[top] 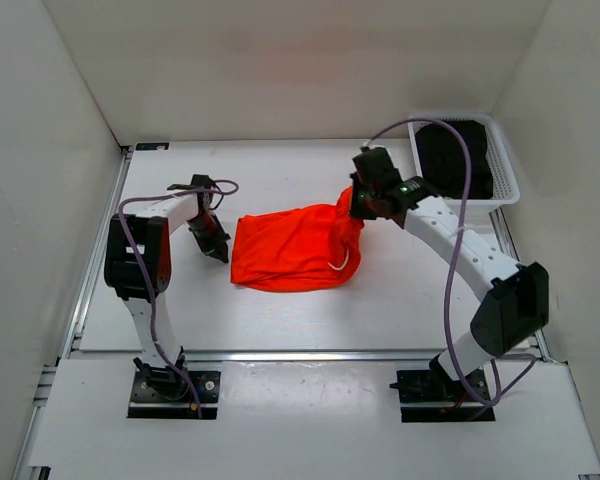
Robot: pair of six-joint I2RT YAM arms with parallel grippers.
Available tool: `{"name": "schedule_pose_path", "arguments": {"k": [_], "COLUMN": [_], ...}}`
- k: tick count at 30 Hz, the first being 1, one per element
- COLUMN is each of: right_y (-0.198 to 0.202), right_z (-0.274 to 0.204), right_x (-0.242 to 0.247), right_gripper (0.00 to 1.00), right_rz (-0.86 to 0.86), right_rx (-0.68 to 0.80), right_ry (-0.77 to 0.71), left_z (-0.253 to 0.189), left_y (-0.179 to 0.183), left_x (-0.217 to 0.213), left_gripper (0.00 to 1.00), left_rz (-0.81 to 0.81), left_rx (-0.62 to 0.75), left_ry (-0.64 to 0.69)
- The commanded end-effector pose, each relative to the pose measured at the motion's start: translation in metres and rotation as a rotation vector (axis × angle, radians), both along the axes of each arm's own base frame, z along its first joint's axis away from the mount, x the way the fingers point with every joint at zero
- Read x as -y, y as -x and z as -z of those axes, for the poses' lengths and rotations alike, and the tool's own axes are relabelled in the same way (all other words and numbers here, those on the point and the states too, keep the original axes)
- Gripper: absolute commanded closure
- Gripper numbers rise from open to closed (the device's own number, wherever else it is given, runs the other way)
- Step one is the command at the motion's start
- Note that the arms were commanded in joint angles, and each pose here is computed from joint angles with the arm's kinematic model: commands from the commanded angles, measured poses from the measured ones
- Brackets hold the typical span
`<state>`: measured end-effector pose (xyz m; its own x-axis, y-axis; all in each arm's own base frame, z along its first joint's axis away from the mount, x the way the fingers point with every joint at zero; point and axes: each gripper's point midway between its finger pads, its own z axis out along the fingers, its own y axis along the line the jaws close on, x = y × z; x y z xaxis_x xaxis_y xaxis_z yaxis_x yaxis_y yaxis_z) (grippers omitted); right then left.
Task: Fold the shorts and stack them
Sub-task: Fold the shorts
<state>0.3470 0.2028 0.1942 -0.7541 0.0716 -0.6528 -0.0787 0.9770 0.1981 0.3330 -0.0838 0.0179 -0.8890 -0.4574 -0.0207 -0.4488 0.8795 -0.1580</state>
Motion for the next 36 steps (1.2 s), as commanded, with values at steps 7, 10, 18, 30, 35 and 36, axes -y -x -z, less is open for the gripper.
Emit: {"name": "schedule_pose_path", "arguments": {"k": [7,10,18,30,35,36], "right_y": [0.002,0.002,0.007,0.042,0.066,0.071], "right_z": [-0.022,-0.017,0.024,0.022,-0.021,-0.014], "right_x": [-0.144,-0.177,-0.248,-0.317,-0.322,-0.315], "right_gripper": [1.00,1.00,1.00,0.65,0.00,0.00], "right_rz": [-0.255,-0.303,-0.429,-0.724,-0.878,-0.866], "right_rx": [0.085,0.096,0.038,0.004,0.013,-0.014], "right_ry": [0.044,0.053,0.035,-0.203,-0.279,-0.275], "left_z": [0.011,0.011,0.006,-0.084,-0.118,-0.124], "left_y": [-0.002,-0.002,-0.004,0.003,0.004,0.004], "left_x": [0.002,0.002,0.001,-0.067,-0.083,-0.085], "left_gripper": [0.90,0.90,0.90,0.26,0.20,0.20], "left_rz": [-0.009,-0.009,-0.019,-0.167,-0.189,-0.191], "left_rx": [-0.016,-0.016,-0.002,0.161,0.224,0.235], "left_ry": [-0.010,-0.010,-0.016,-0.037,-0.036,-0.048]}}
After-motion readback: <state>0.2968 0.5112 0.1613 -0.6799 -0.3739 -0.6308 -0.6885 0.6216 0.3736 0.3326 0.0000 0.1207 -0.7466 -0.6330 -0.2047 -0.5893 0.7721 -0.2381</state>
